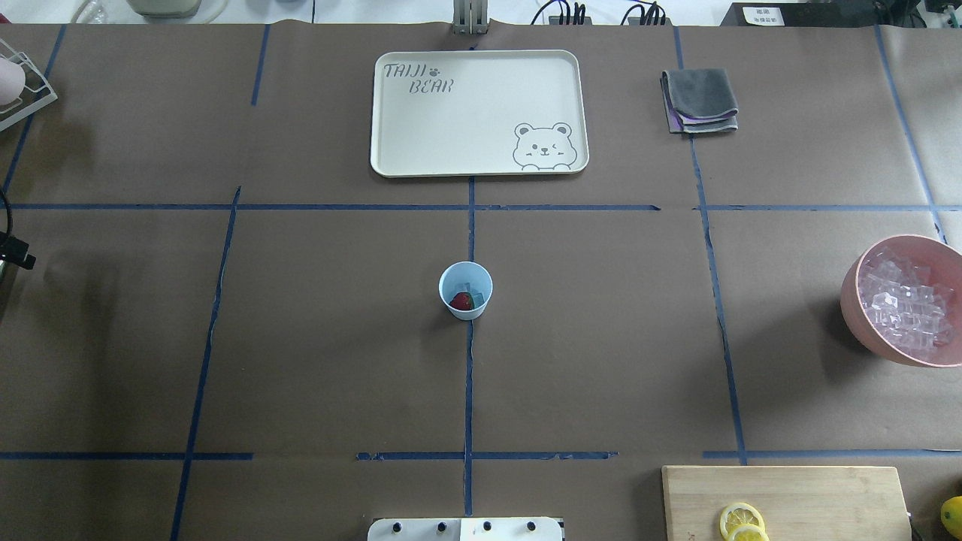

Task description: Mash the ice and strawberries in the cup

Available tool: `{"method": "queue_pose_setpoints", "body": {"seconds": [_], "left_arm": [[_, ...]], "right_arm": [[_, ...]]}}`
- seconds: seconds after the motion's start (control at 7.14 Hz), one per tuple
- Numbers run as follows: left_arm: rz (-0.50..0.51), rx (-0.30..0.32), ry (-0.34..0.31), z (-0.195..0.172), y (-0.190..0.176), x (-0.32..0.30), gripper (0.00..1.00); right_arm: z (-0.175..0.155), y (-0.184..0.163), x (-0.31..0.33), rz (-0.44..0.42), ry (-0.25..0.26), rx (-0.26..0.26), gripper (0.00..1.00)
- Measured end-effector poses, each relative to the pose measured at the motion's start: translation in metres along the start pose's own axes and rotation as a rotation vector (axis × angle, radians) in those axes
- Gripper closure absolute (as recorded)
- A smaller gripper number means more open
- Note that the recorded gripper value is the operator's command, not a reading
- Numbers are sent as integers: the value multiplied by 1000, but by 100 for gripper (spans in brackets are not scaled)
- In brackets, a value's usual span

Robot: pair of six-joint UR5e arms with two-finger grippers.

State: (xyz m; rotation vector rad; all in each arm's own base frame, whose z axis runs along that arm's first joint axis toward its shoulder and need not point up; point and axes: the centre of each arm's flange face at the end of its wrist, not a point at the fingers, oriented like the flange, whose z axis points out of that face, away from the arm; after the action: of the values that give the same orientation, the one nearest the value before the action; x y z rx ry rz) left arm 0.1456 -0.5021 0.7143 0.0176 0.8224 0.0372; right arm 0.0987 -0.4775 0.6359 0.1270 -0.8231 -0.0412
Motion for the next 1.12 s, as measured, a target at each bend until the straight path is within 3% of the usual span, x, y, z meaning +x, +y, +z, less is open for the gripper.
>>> {"method": "queue_pose_setpoints", "body": {"seconds": [0.56,1.12], "left_arm": [[-6,-13,17,0,7,-4,3],[-2,7,-20,0,7,-11,11]], "right_arm": [[0,0,0,2,0,0,0],[0,0,0,2,-1,0,0]]}}
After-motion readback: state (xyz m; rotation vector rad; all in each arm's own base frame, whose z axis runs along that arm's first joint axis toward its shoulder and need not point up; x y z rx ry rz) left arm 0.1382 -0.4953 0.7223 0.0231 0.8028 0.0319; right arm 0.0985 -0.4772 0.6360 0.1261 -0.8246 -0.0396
